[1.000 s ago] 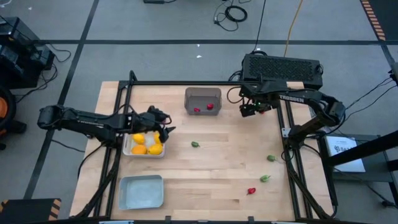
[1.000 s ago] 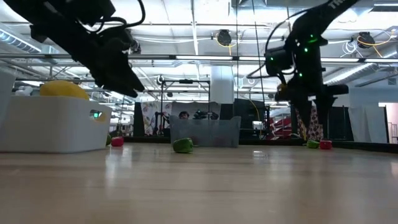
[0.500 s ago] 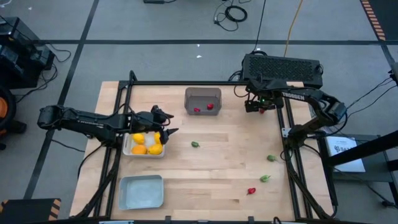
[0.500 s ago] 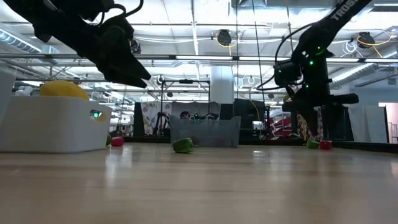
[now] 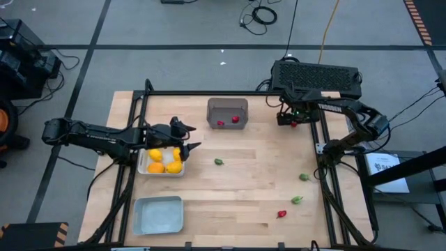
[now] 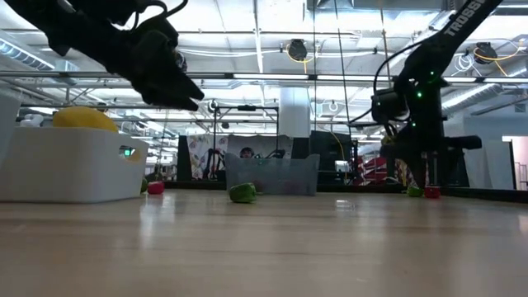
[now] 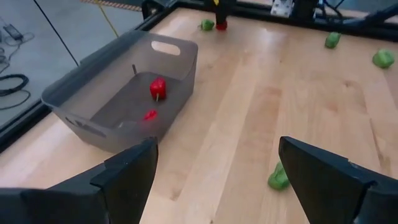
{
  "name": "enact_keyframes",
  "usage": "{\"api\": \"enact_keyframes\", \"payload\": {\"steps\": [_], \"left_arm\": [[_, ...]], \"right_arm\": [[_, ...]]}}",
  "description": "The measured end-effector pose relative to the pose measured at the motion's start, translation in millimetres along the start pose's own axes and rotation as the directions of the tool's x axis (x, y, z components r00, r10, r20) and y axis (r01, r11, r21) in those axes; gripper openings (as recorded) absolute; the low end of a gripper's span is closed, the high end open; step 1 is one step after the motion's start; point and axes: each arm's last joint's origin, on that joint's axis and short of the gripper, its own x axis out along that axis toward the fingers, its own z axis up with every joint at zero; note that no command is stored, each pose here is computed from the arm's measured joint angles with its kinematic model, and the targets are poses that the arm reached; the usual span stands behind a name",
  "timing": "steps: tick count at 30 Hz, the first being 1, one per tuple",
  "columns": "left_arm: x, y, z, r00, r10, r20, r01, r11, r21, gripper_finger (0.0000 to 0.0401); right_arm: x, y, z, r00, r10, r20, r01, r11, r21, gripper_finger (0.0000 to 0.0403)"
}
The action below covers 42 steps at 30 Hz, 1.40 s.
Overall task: Sort produce into baskets
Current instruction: Put the red chili pepper into the black transparent bin
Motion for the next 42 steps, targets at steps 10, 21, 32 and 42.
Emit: {"api": "enact_keyframes", "payload": {"steps": [10,21,32,42], "left_arm": [[0,-1,3,0.999,-0.005,0.034,0.004,1.000,0.017,0.0341],[0,-1,4,0.999,-0.004,0.038,0.003,1.000,0.020,0.0341],[0,-1,4,0.999,-0.004,0.038,0.003,1.000,0.020,0.0341],[0,-1,5,0.999,-0.006,0.054,0.004,0.999,0.033,0.0341]], "right_arm": [[12,1,-3,0.998,0.051,0.035,-0.050,0.998,-0.033,0.0203],[12,2,-2,0.997,0.065,0.045,-0.063,0.997,-0.041,0.0161],[9,11,-8,0.987,0.158,-0.010,-0.158,0.986,-0.061,0.0073],[-25,58,-22,0.941,0.335,-0.039,-0.337,0.922,-0.191,0.0083]]}}
